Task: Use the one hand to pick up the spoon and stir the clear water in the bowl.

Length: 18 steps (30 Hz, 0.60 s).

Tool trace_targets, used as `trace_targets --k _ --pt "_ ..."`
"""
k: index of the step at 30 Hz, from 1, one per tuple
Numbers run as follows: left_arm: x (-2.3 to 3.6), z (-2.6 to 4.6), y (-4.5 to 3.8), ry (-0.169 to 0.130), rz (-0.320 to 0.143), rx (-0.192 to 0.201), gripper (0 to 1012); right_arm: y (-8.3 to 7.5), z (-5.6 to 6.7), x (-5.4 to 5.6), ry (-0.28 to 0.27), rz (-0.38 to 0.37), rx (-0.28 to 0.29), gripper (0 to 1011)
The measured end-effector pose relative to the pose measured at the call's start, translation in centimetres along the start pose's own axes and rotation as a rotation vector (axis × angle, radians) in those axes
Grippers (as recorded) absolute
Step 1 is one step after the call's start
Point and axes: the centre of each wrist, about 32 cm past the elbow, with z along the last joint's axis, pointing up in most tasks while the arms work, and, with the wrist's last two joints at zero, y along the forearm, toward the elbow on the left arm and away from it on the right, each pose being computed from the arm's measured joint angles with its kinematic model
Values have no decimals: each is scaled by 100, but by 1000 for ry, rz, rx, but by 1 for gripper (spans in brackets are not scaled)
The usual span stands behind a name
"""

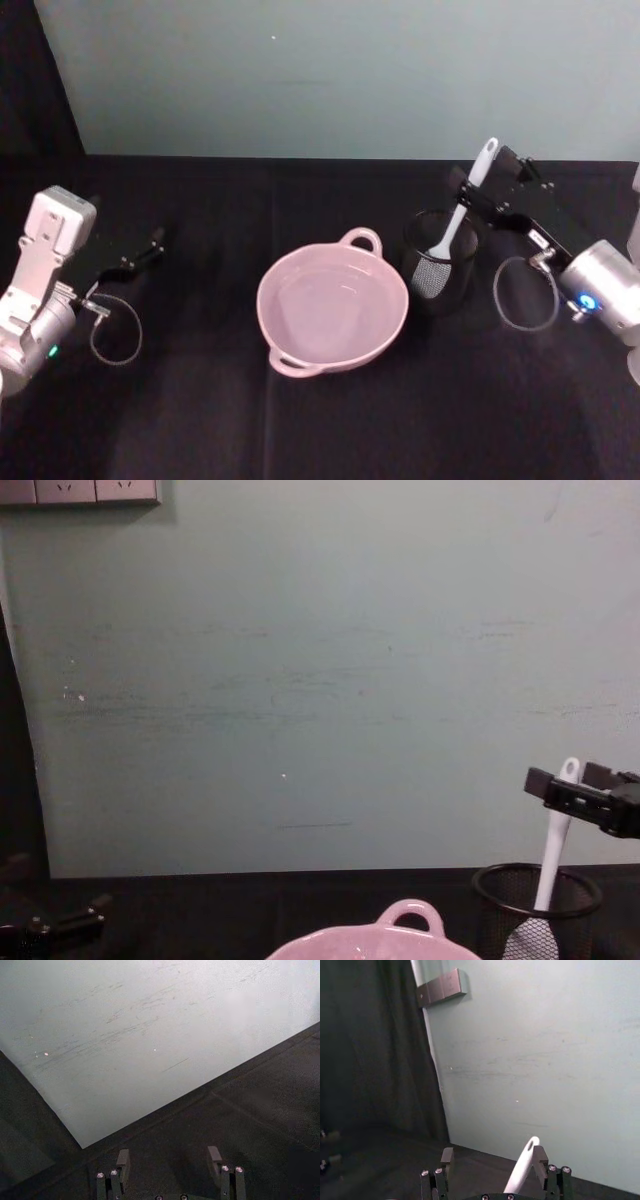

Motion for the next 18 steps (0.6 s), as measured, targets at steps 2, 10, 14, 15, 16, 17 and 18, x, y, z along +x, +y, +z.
trace_targets --k 2,10,14,15,16,17,18 --pt "0 0 0 0 0 0 1011 -52 31 16 -50 1 -8 1004" --pt "0 0 0 0 0 0 1011 -74 25 96 -190 12 -23 1004" --pt "0 0 0 0 0 0 1011 -34 9 129 -241 23 -33 1004" --pt "0 0 0 0 0 0 1011 -25 10 136 -268 29 -38 1004" --pt "0 0 0 0 0 0 1011 -25 13 140 -282 31 -41 1004" --pt "0 0 0 0 0 0 1011 -28 18 146 -295 33 -44 1004" --pt "0 0 0 0 0 0 1011 -34 24 153 -307 33 -47 1004"
